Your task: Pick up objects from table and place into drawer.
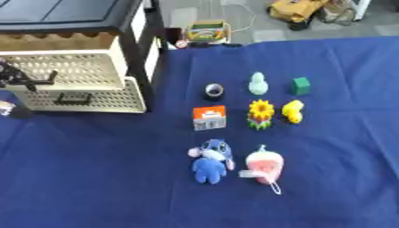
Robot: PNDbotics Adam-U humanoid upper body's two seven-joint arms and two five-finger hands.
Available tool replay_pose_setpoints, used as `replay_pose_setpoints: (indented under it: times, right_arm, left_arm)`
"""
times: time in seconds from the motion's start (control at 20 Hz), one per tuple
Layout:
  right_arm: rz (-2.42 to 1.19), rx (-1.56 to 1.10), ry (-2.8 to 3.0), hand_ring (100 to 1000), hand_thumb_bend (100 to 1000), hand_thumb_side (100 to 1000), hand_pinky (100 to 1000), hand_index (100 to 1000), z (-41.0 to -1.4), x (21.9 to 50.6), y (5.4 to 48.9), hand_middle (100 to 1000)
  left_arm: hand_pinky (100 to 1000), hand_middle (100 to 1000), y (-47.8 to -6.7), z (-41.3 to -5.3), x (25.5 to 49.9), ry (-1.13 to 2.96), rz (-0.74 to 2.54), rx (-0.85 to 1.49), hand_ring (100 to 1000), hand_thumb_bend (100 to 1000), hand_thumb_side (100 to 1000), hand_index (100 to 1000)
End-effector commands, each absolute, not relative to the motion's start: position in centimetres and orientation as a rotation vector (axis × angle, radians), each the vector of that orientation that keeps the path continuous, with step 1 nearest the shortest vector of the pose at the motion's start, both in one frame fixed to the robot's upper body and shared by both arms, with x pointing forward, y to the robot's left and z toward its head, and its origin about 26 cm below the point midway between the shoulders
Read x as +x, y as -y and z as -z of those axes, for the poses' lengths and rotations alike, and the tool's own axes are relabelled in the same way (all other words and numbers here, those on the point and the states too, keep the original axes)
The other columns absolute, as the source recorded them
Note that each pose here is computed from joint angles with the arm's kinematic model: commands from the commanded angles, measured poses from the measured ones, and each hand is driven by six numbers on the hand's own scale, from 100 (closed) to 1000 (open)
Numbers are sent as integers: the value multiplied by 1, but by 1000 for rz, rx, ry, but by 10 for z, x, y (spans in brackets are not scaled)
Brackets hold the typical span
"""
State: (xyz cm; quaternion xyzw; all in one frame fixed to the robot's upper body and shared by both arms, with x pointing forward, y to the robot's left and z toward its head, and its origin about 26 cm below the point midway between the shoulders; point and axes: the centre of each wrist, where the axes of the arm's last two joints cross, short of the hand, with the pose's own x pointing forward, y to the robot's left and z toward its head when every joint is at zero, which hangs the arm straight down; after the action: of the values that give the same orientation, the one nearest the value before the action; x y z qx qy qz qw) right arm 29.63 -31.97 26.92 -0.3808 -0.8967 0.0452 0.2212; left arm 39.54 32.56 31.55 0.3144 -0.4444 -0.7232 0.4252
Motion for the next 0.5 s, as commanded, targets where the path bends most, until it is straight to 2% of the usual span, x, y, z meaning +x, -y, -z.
replay_pose_setpoints:
  times: [0.05,0.5]
  right_arm:
    - [-116,-1073,2509,680,100,965,682,787,-279,294,321,605]
    - [-108,-1070,2515,680,100,966,682,787,-280,294,321,608]
  left_arm:
    - [100,100,-333,-330,381,1099,1819,849,100,665,872,859]
    - [100,100,-337,-324,369,1052,1812,872,100,678,869,854]
